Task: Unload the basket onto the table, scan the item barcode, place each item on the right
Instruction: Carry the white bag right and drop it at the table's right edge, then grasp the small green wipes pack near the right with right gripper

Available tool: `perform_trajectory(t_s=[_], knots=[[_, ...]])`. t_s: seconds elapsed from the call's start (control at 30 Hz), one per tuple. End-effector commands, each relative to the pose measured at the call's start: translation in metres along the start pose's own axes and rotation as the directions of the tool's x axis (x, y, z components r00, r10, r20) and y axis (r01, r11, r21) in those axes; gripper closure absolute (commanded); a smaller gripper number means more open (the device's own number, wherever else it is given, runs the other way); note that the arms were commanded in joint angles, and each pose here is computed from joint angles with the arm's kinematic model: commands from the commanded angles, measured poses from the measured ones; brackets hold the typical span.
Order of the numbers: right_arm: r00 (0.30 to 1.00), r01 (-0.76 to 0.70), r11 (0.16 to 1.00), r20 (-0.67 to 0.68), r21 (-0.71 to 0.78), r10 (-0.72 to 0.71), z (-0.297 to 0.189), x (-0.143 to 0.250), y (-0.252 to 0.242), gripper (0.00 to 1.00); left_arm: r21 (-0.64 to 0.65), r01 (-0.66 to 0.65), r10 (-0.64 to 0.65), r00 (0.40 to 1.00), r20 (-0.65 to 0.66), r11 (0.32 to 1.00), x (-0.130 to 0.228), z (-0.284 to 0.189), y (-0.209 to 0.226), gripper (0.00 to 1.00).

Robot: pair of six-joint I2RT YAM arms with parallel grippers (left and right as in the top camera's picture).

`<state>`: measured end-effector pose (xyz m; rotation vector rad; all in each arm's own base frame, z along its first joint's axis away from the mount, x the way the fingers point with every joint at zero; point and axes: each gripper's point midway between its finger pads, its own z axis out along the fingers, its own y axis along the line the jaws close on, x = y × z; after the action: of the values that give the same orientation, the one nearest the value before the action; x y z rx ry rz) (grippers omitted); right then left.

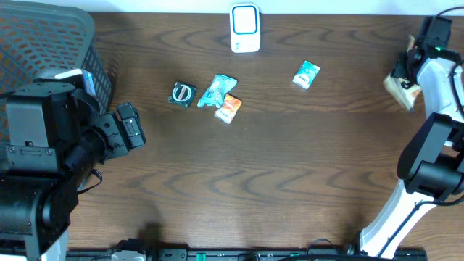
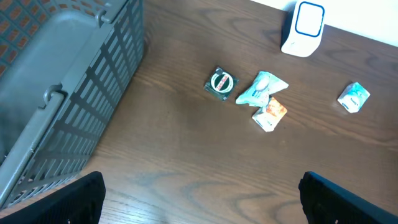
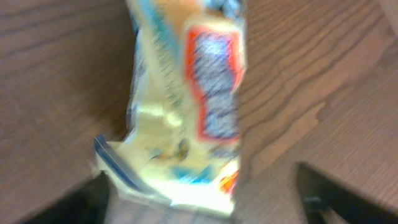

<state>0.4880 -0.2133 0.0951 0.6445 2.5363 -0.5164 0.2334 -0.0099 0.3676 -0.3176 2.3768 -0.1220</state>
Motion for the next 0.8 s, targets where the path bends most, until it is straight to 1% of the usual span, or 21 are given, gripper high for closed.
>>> perform_trajectory(t_s=[0.0,0.03,0.1,0.13,0.17,0.2,0.27,0.3,0.33,0.37,0.4,0.47,0.5,0.6,0.7,0.73,0.77], knots=[[1.000,0.000,0.998,0.014,-0.057,0.001,-0.017,-0.006,0.012,0.01,-0.005,0.000,0.000,1.000,0.008,1.000,-0.001,-0.002,0.001,0.02],[1.000,0.005,0.995,0.018,-0.100,-0.003,-0.025,-0.007,0.021,0.01,-0.005,0.000,0.000,1.000,0.008,1.000,-0.001,-0.002,0.001,0.02],[0.999,0.019,0.948,0.043,-0.318,-0.006,-0.056,-0.014,0.058,0.01,-0.005,0.000,0.000,1.000,0.008,1.000,-0.001,-0.002,0.001,0.03],[0.999,0.029,0.907,0.049,-0.421,-0.009,-0.072,-0.015,0.076,0.01,-0.005,0.000,0.000,1.000,0.008,1.000,-0.001,-0.002,0.001,0.02],[0.998,0.046,0.824,0.056,-0.565,-0.018,-0.097,-0.015,0.101,0.01,-0.005,0.000,0.000,1.000,0.008,1.000,-0.001,-0.002,0.001,0.02],[0.998,0.065,0.714,0.061,-0.697,-0.032,-0.124,-0.013,0.126,0.01,-0.005,0.000,0.000,1.000,0.008,1.000,-0.001,-0.002,0.001,0.02],[0.996,0.084,0.588,0.061,-0.805,-0.059,-0.151,-0.006,0.152,0.01,-0.005,0.000,0.000,1.000,0.008,1.000,-0.001,-0.002,0.001,0.02],[0.995,0.091,0.549,0.058,-0.831,-0.077,-0.158,-0.001,0.163,0.01,-0.005,0.000,0.000,1.000,0.008,1.000,-0.001,-0.002,0.001,0.02],[0.993,0.101,0.540,0.052,-0.836,-0.105,-0.158,0.007,0.176,0.03,-0.005,0.000,0.000,1.000,0.008,1.000,-0.001,-0.002,0.001,0.03],[0.991,0.102,0.558,0.038,-0.824,-0.126,-0.153,0.015,0.184,0.09,-0.005,0.000,0.000,1.000,0.008,1.000,-0.001,-0.002,0.001,0.02],[0.991,0.081,0.590,0.002,-0.803,-0.134,-0.145,0.023,0.191,0.16,-0.005,0.000,0.000,1.000,0.008,1.000,-0.001,-0.002,0.001,0.02],[0.990,0.023,0.655,-0.076,-0.755,-0.122,-0.129,0.037,0.200,0.27,-0.005,0.000,0.000,1.000,0.008,1.000,-0.001,-0.002,0.001,0.02],[0.985,-0.014,0.693,-0.129,-0.721,-0.114,-0.117,0.048,0.208,0.30,-0.005,0.000,0.000,1.000,0.008,1.000,-0.001,-0.002,0.001,0.02],[0.970,-0.003,0.692,-0.170,-0.722,-0.173,-0.101,0.075,0.238,0.31,-0.005,0.000,0.000,1.000,0.008,1.000,-0.001,-0.002,0.001,0.02],[0.957,0.018,0.685,-0.185,-0.728,-0.222,-0.086,0.097,0.263,0.40,-0.005,0.000,0.000,1.000,0.008,1.000,-0.001,-0.002,0.001,0.02],[0.954,0.029,0.686,-0.186,-0.727,-0.237,-0.080,0.105,0.272,0.42,-0.005,0.000,0.000,1.000,0.008,1.000,-0.001,-0.002,0.001,0.02],[0.953,0.040,0.697,-0.183,-0.716,-0.243,-0.074,0.108,0.276,0.46,-0.005,0.000,0.000,1.000,0.008,1.000,-0.001,-0.002,0.001,0.02]])
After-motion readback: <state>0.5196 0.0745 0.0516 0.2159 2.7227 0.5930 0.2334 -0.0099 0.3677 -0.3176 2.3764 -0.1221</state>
